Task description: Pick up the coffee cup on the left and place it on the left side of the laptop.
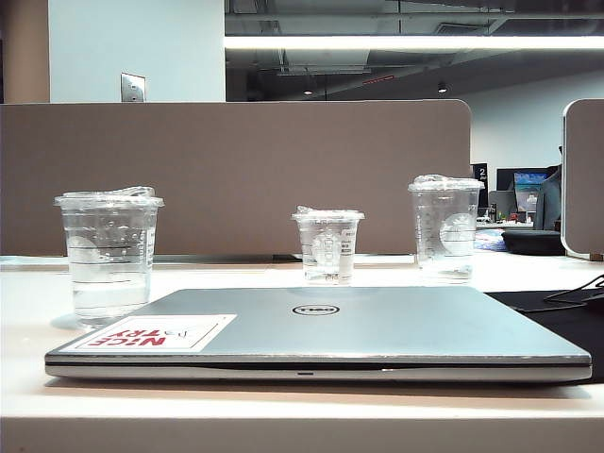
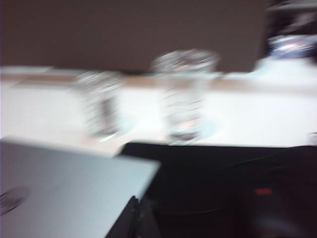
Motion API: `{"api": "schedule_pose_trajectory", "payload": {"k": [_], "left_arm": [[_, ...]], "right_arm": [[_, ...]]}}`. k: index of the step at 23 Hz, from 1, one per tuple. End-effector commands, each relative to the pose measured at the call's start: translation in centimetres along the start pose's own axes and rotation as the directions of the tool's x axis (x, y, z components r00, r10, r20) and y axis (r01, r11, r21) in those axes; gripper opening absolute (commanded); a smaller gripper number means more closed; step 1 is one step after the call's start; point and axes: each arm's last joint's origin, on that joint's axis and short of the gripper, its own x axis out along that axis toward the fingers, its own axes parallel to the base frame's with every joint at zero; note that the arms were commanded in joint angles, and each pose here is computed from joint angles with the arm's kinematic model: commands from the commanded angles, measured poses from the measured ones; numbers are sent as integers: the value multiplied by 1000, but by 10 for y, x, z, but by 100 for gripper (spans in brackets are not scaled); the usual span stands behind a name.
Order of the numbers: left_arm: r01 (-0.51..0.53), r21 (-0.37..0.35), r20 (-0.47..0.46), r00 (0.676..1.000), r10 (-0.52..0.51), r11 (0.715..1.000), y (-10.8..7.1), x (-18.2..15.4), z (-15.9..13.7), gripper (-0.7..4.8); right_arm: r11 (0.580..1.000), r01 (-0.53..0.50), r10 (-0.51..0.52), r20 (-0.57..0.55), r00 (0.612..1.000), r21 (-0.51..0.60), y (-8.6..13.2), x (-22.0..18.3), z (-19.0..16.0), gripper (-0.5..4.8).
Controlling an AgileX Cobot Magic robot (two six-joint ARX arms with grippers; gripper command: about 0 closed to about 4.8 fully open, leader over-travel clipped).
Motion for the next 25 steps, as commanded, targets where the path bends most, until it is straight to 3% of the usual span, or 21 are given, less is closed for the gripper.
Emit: {"api": "schedule_pose_trajectory", "payload": {"k": [1,4,9,16,23,25], "left_arm": [[8,-8,60,998,-7,1000,-2,-1,10,-5],[12,17,113,994,-14,1000,-4,-5,19,-5],[19,13,101,995,-20,1000,-7,-9,24,-5],[-25,97,103,995,15,995,-10,-16,31,-5],[-76,103,134,989,62,992,-14,-28,41,-6],[-117,95,67,992,111,988,-14,-32,39,-5]], "right_arm": [[990,139,-139,25,990,-2,-13,-1,1,-4],[966,258,-258,27,966,-2,-25,-3,1,-5],[932,362,-361,32,932,-2,-35,-6,2,-4],[935,355,-355,32,934,-2,-35,-6,2,-4],[938,345,-345,32,938,-2,-34,-6,2,-4],[951,310,-310,30,950,-2,-30,-5,2,-4]]}}
